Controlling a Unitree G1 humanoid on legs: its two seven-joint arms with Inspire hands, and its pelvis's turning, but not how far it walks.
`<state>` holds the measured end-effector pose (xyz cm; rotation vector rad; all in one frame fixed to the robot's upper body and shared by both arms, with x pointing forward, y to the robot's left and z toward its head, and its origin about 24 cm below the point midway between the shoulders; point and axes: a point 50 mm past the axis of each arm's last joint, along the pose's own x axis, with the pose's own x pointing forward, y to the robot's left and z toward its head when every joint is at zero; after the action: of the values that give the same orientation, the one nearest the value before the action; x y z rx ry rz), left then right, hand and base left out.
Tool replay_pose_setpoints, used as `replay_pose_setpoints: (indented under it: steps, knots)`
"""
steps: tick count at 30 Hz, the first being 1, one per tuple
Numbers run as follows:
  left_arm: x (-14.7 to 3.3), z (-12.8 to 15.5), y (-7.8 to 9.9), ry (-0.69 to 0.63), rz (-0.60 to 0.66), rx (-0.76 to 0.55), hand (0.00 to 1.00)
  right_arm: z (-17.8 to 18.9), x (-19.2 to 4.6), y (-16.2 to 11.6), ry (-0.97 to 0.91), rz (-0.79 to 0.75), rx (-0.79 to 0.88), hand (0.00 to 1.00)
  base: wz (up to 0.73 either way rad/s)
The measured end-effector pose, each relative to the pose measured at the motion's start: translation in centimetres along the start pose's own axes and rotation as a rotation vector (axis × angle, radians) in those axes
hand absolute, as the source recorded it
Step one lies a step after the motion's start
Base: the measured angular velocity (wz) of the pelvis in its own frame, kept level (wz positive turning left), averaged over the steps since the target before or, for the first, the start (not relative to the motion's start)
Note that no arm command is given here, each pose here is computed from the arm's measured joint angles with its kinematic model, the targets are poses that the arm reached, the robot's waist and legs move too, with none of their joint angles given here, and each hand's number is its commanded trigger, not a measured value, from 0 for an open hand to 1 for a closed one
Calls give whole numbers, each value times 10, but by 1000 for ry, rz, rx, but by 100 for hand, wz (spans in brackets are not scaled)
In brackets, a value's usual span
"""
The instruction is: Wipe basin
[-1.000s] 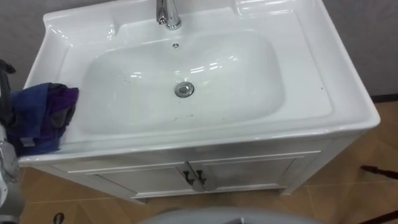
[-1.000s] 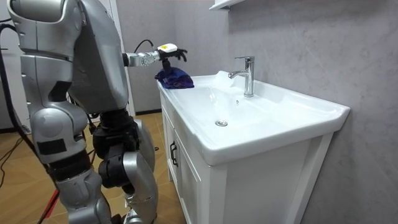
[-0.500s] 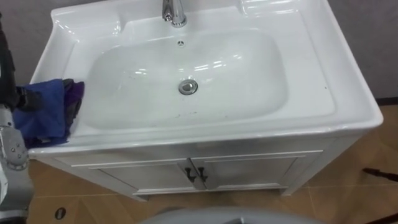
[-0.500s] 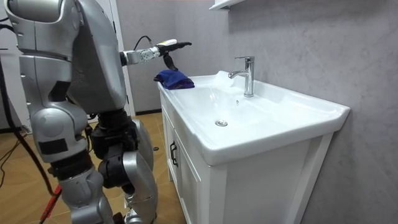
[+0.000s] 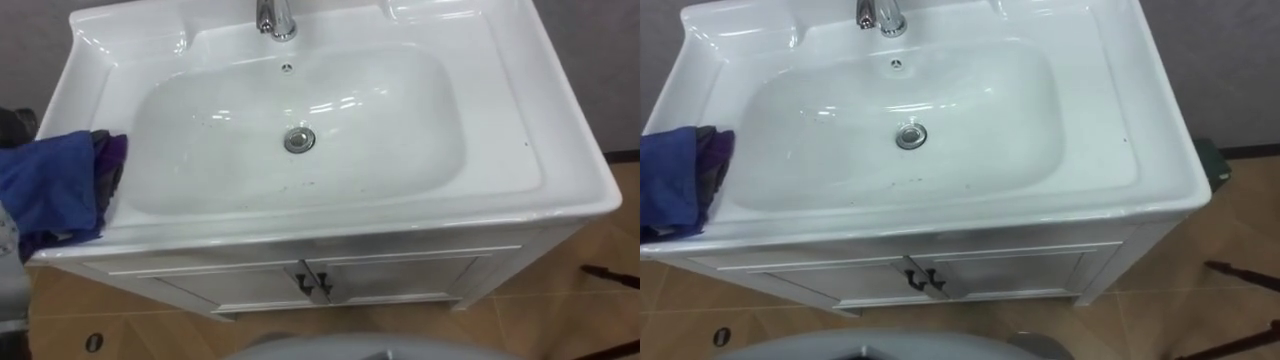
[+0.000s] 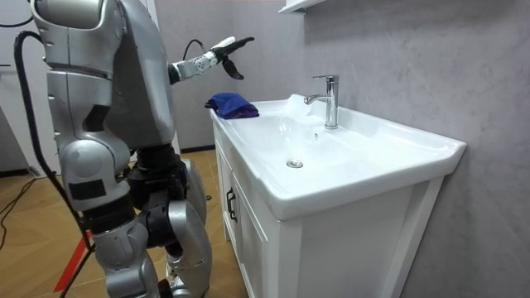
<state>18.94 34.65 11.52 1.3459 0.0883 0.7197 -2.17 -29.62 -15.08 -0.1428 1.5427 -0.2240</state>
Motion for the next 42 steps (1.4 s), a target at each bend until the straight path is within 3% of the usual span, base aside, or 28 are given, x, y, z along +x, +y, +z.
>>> replay_pose_setpoints:
  steps: [4,11,18,21,26,33,37,39,42]
  knots:
    - [1,-12,12,46,97,14,0,-9,-1,0,21,-2,-2,0,0]
    - [-13,-40,6,128,78,80,0,-11,-1,-3,27,-18,-17,0,0]
    - [-47,-91,-19,315,-67,170,0,-9,-2,-6,28,-18,7,0,19]
    - [-58,-105,-25,404,-81,121,0,-4,-2,-9,18,-24,0,0,10]
    - [-98,-137,-43,601,-189,76,0,2,-2,-9,6,-13,-17,0,16]
    - [-182,-172,-58,907,-349,49,0,8,-2,-10,-10,-18,-19,0,8]
    - [-214,-180,-64,1021,-424,47,0,11,-3,-10,-27,-17,-21,0,6]
    - [-222,-179,-68,1033,-457,44,0,13,-3,-10,-34,-12,-21,0,15]
    - [-249,-168,-86,1055,-601,41,0,13,-3,-10,-40,0,-19,0,9]
